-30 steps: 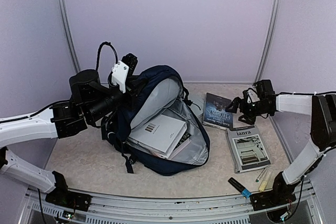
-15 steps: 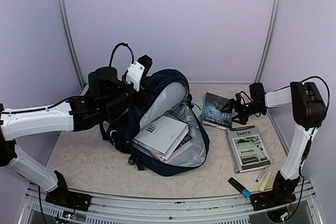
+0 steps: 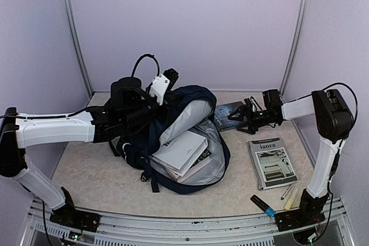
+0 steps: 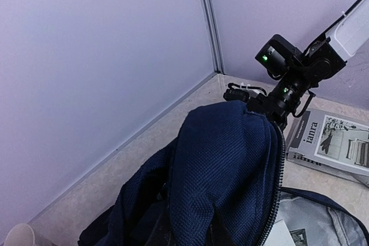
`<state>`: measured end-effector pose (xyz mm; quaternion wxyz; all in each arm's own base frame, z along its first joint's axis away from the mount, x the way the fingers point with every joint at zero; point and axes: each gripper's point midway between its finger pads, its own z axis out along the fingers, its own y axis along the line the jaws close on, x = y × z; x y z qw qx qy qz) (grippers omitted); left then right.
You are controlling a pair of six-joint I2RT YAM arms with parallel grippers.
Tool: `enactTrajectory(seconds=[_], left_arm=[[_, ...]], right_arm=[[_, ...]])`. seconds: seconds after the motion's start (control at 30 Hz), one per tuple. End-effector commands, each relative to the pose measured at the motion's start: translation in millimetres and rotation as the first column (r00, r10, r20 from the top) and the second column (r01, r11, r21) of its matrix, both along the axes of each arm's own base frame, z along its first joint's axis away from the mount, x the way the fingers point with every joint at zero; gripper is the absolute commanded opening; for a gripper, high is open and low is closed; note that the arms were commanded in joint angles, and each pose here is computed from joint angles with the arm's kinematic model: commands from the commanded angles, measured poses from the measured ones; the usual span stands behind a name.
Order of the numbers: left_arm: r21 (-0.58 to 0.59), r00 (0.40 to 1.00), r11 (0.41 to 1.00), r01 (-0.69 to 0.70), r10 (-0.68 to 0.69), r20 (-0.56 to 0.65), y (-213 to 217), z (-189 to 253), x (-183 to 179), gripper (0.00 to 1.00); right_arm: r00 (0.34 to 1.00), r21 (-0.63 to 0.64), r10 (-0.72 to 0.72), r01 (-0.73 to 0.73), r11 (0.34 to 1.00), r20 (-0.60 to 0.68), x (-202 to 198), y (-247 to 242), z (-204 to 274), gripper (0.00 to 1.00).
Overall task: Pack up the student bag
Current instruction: Adjust the book at the corner of the board.
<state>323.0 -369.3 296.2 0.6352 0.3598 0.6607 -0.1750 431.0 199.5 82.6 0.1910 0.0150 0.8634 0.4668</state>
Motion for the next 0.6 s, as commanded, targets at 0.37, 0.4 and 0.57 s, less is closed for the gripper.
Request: enactTrajectory(seconds=[0.37, 0.4, 0.57], left_arm=[[0.029, 0.994, 0.995, -0.1, 0.101, -0.034, 33, -21, 27, 0.0], [0.03, 0.993, 0.994, -0.109, 0.11, -0.033, 34, -23, 30, 0.0], [0.046, 0.99, 0.99, -0.136, 0.137, -0.029, 33, -28, 41, 0.0]], right_arm=[[0.946, -0.399, -0.28, 0.324, 0.858, 0.165, 81, -101, 23, 1.0], [0.945, -0.405, -0.287, 0.326, 0.854, 0.155, 88, -104, 21, 1.0], [0.957, -0.404, -0.282, 0.287, 0.868, 0.073, 93, -100, -12, 1.0]])
